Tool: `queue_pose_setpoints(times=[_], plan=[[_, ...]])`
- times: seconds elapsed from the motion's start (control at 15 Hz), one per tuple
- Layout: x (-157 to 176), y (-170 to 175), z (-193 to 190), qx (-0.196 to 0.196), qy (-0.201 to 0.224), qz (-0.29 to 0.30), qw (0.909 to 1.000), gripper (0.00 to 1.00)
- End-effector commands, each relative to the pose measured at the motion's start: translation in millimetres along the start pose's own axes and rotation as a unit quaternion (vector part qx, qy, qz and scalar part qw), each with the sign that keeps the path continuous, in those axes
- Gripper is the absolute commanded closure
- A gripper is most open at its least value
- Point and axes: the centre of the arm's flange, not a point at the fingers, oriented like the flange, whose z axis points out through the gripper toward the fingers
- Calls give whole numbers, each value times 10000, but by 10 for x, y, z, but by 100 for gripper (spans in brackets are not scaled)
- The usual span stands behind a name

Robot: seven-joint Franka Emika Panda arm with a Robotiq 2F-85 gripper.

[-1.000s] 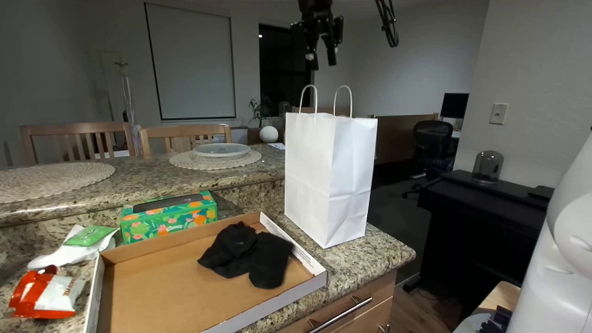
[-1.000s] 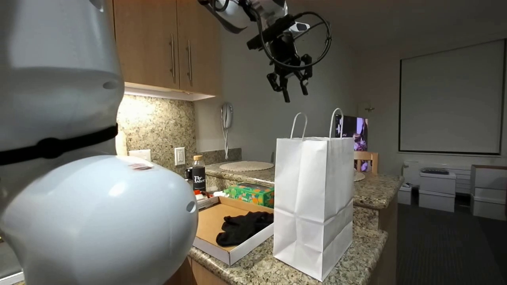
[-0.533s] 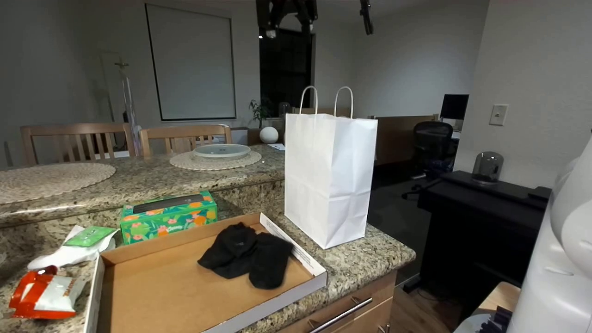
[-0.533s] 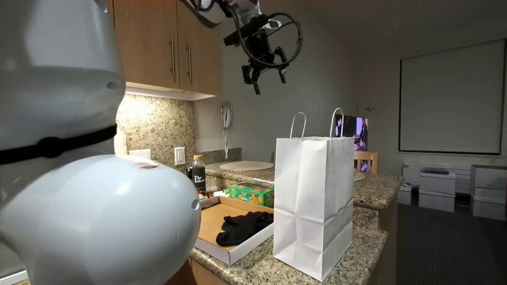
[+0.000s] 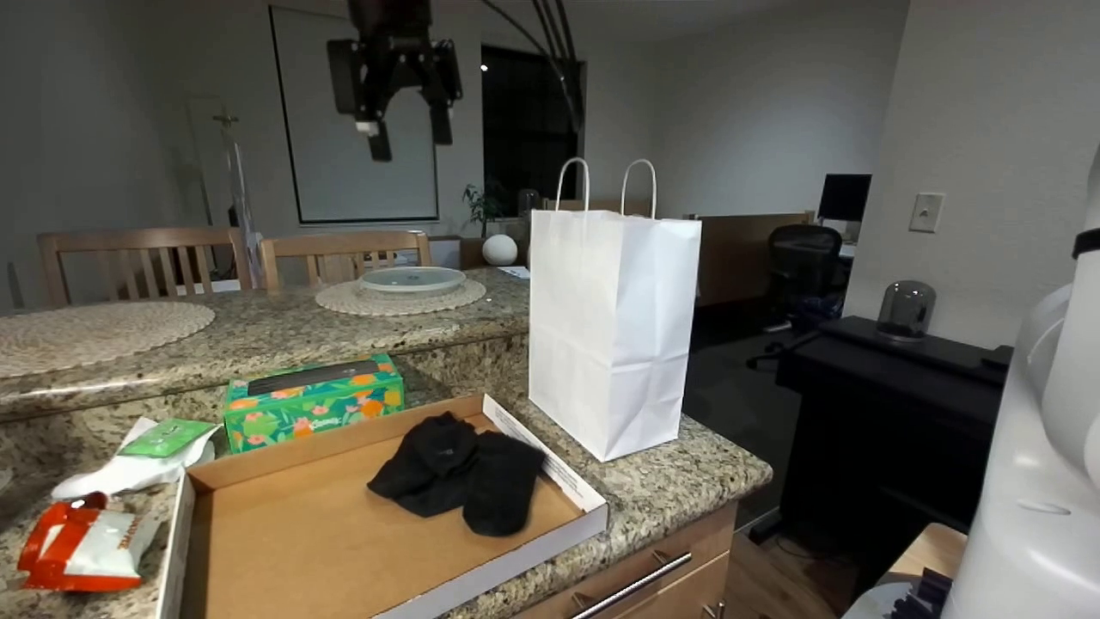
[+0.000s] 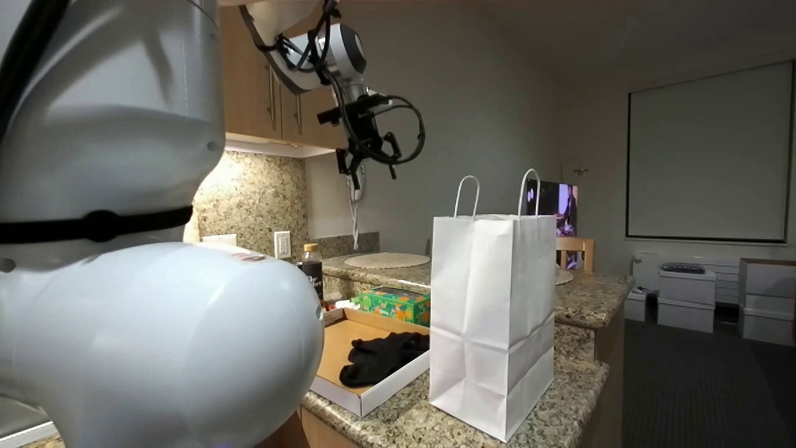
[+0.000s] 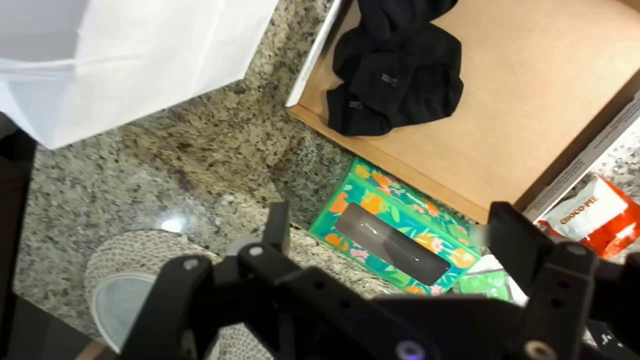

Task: Put the socks in the bag

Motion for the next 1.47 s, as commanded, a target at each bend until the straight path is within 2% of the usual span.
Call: queue_pose_setpoints(times=[0.0, 0.27, 0.4, 0.53, 0.6, 0.67, 0.73, 0.93, 1.2, 1.4], plan=[[168, -354, 727, 340, 70, 30, 9994, 0], [293, -605, 1637, 896, -138, 301, 9954, 0], [254, -715, 2059, 1180, -372, 847, 9887, 0], [252, -784, 2349, 1240, -545, 1372, 9812, 0], [280, -855, 2450, 1193, -711, 1519, 9786, 0], [392, -1034, 2515, 995, -904, 1267, 9828, 0], [305, -807, 2453, 1085, -745, 1187, 9842, 0], [330, -1043, 2587, 1078, -867, 1170, 9835, 0], [334, -658, 2754, 1166, -763, 1806, 9736, 0], [277, -370, 3003, 1303, -895, 2124, 9643, 0]])
